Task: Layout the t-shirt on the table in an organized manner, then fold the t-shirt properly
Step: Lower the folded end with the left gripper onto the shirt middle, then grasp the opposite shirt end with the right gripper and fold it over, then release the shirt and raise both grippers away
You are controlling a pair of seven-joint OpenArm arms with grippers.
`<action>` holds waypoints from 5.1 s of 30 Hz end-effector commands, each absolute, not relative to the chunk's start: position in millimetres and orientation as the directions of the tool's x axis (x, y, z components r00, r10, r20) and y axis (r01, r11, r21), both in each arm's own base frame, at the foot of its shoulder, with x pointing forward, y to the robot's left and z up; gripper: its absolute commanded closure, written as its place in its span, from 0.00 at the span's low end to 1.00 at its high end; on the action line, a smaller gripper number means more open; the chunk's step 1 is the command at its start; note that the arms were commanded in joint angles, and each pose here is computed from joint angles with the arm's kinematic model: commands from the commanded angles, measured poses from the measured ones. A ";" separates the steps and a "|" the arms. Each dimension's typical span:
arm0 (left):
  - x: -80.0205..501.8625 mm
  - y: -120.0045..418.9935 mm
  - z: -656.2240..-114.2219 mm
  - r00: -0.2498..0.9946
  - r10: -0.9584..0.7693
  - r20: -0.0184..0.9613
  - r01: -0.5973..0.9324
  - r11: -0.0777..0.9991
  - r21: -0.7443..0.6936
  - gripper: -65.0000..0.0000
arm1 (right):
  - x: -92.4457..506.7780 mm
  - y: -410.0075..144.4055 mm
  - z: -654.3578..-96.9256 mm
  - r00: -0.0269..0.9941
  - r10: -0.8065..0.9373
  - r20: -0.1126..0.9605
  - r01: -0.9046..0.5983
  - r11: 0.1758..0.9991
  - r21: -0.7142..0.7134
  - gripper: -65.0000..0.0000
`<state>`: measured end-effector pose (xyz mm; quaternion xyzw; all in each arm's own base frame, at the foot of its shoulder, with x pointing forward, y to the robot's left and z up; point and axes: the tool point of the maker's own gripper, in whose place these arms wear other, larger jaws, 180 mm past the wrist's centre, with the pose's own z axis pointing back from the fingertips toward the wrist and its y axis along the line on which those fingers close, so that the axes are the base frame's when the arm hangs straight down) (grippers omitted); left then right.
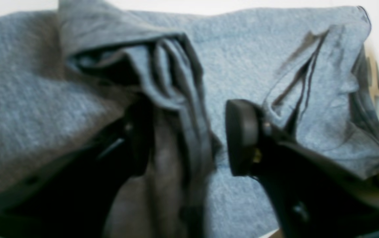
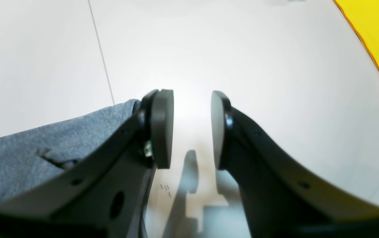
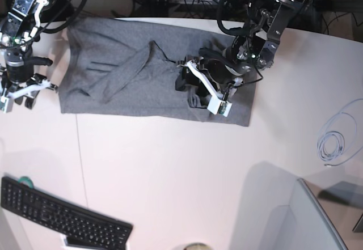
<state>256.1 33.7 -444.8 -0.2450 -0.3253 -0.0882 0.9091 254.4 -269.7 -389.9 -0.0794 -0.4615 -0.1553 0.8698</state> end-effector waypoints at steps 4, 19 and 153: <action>271.6 20.8 -406.0 0.698 0.027 0.715 0.376 0.836 -0.399 0.31 | 262.3 -272.4 -376.7 0.483 -0.181 0.857 0.339 0.941 0.007 0.72; 224.3 81.6 -391.5 0.735 -0.063 0.676 0.356 0.883 -0.305 0.52 | 274.1 -218.6 -374.7 0.505 -0.099 0.858 0.141 0.990 0.031 0.72; 136.8 422.3 -436.9 0.679 0.207 0.704 -0.317 0.948 0.026 1.00 | 134.6 57.4 -454.3 0.704 0.559 0.438 -0.708 0.595 0.380 0.73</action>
